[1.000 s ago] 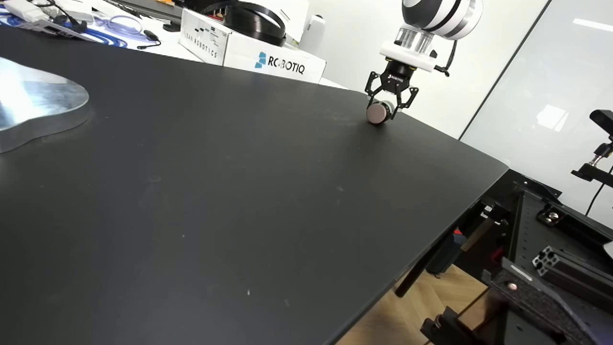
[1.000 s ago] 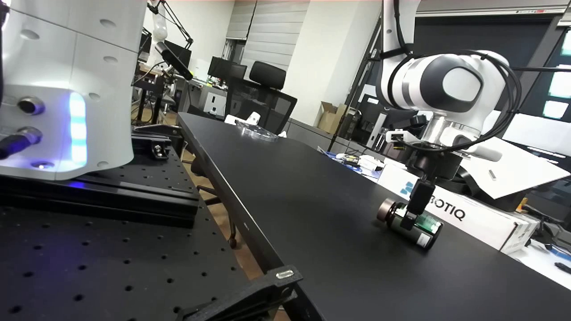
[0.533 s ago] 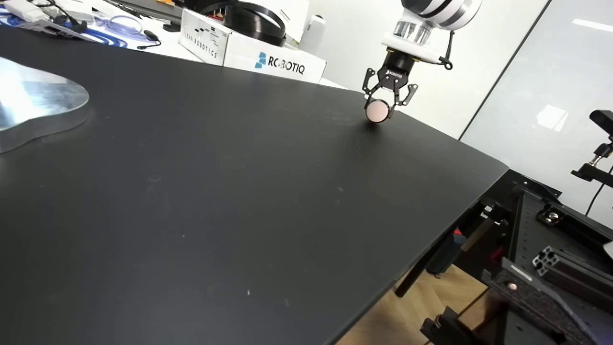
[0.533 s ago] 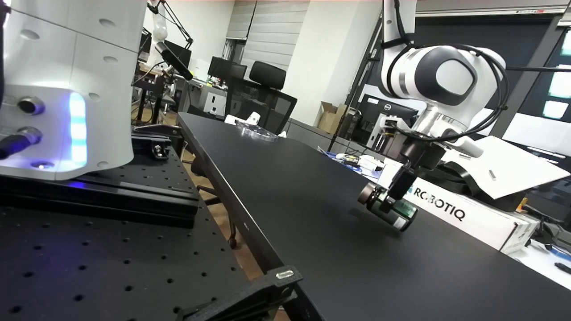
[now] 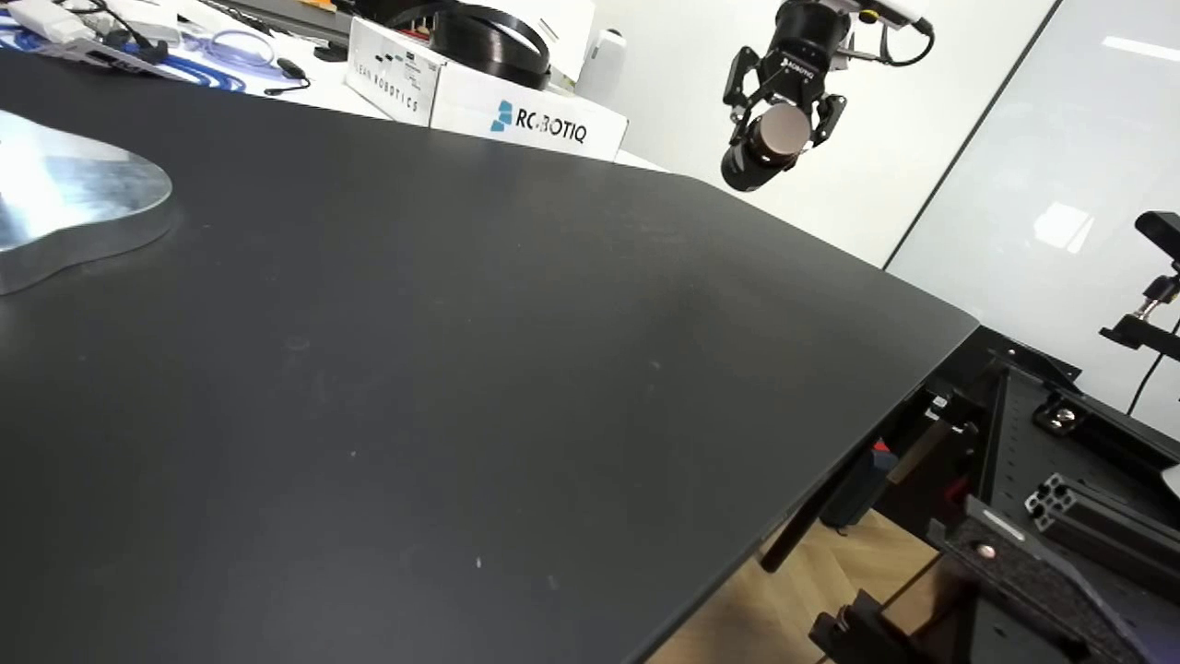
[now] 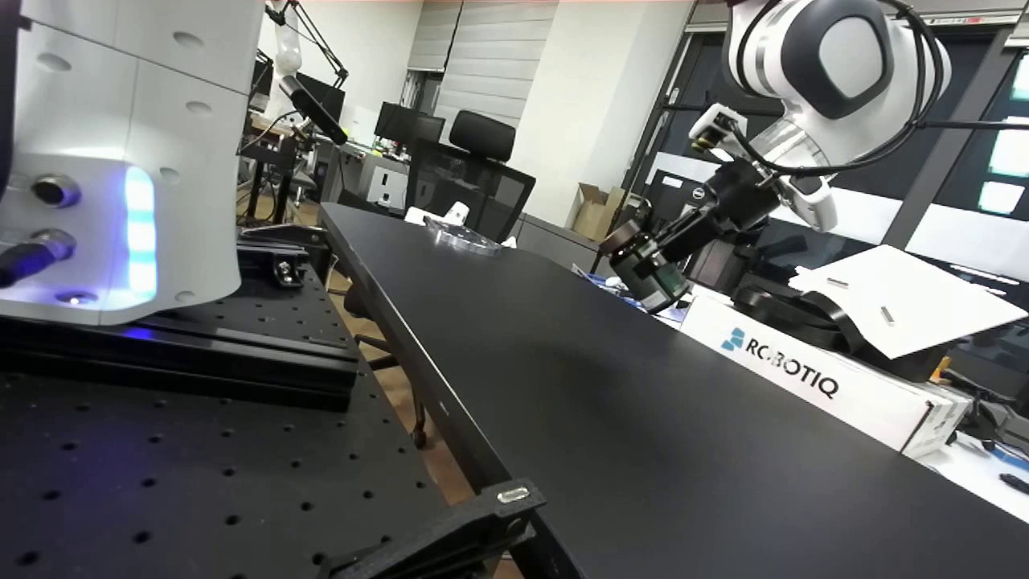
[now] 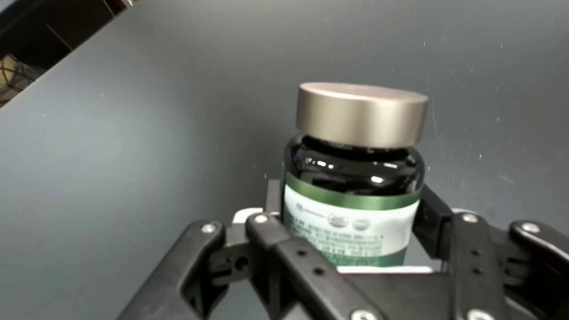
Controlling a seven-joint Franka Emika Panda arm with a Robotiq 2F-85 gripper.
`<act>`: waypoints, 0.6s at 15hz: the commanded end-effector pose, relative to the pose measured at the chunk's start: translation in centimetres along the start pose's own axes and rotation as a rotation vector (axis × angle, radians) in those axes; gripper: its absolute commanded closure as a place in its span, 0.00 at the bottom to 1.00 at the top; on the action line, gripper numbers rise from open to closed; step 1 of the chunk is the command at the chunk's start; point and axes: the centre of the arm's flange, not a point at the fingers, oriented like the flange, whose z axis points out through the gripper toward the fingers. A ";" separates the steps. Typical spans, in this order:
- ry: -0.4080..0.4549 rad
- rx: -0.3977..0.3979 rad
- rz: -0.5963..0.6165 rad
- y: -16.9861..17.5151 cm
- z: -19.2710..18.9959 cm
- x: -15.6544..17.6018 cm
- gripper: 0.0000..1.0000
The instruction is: Pick up the vial, flip it the right way up then set it back down on the table
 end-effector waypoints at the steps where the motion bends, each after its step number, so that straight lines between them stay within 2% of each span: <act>1: -0.202 0.007 -0.036 0.9 -0.3 0.4 0.55; 5: -0.440 -0.006 -0.021 2.8 1.8 1.7 0.55; 9: -0.656 0.000 0.054 4.7 4.6 3.9 0.55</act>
